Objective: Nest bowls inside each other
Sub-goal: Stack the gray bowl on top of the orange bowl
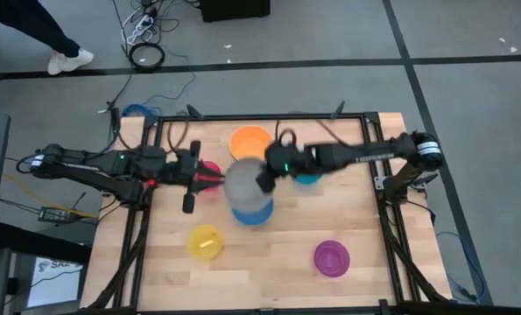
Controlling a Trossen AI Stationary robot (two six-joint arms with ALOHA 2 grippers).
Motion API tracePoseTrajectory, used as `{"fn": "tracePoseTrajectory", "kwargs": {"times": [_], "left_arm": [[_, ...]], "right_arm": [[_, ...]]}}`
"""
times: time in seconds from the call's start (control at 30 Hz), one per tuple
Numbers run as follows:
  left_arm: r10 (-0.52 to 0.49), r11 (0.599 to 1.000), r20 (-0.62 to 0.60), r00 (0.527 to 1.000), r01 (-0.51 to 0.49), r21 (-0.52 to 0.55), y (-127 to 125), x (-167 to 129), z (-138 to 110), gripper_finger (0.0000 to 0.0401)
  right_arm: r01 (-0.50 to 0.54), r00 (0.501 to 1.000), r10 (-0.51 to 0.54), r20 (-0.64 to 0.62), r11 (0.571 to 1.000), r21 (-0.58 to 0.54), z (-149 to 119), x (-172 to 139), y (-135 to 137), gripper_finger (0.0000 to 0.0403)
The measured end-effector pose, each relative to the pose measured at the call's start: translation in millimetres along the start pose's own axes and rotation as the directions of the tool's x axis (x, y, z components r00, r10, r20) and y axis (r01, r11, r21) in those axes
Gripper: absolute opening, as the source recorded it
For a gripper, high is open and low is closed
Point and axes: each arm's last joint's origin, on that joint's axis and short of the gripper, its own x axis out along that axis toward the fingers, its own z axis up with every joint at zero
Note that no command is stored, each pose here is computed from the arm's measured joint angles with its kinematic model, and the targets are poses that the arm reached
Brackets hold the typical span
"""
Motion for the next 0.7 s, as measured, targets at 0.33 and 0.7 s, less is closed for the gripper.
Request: {"fn": "tracePoseTrajectory", "kwargs": {"times": [0.33,0.7], "left_arm": [[0.212,0.975,0.001,0.977,-0.211,0.069,7.8,-12.5,17.7,0.0076],[0.331,0.944,-0.182,0.926,-0.320,0.084,11.5,-16.0,-2.1,0.0076]], "right_arm": [[0.198,0.980,-0.197,-0.015,0.979,0.054,53.2,37.2,-117.2,0.0000],[0.078,0.997,-0.073,-0.038,0.989,0.127,57.5,90.5,-161.0,0.0000]]}}
